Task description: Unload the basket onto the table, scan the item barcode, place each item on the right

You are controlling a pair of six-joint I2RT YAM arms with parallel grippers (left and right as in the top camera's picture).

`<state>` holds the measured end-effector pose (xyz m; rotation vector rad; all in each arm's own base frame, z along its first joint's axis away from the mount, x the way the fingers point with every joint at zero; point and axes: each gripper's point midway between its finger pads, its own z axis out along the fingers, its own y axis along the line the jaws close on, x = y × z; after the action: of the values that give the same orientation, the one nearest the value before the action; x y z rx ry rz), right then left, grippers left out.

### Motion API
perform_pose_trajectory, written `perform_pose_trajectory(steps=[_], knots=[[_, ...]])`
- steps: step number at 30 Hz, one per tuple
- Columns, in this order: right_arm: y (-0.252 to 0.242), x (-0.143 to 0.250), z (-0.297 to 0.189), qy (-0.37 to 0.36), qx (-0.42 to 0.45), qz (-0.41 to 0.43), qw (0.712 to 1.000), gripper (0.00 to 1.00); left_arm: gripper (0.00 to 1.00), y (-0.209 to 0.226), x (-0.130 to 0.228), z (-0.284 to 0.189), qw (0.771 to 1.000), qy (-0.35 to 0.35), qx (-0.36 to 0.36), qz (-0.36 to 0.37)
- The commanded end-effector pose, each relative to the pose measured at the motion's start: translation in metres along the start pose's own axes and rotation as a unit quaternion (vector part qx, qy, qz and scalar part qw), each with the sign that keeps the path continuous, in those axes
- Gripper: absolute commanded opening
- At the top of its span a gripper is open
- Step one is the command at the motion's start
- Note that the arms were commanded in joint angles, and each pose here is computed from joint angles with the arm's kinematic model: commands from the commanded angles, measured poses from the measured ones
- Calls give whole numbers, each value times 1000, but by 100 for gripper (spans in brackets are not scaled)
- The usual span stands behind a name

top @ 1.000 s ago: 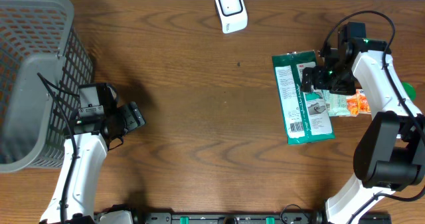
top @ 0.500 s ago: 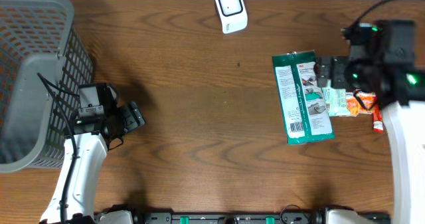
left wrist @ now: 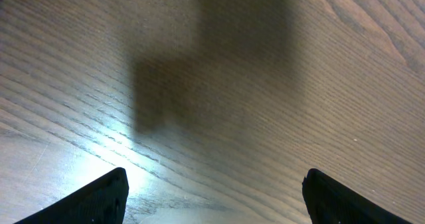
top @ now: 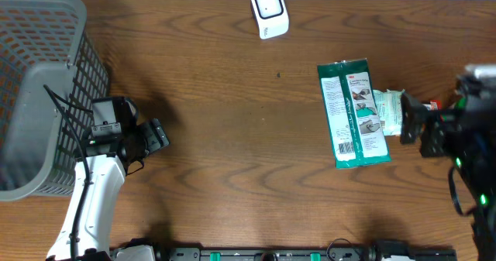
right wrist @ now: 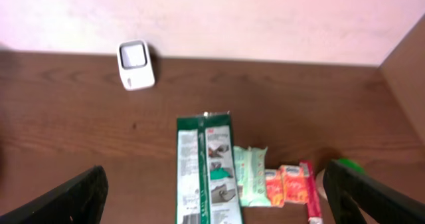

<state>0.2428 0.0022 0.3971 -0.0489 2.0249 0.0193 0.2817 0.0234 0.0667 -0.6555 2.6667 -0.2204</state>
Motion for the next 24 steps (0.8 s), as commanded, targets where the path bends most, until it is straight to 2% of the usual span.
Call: perform_pose_trajectory(steps=[1,5,12,20,24], knots=[[2,-1,-26,-28,5,-13,1000,99,85,3,-2,-1,1000,-2,-6,1],[3,3,-50,-58,7,-16,998,99,85,3,-2,-1,1000,-2,-6,1],[6,44,-62,-93,7,-17,995,99,85,3,-2,-1,1000,-2,-6,1],[15,91,-46,-191,-12,-25,981,99,85,3,-2,-1,1000,-2,-6,1],[15,99,-33,-233,-12,-22,972,99,85,3,-2,-1,1000,-2,-6,1]])
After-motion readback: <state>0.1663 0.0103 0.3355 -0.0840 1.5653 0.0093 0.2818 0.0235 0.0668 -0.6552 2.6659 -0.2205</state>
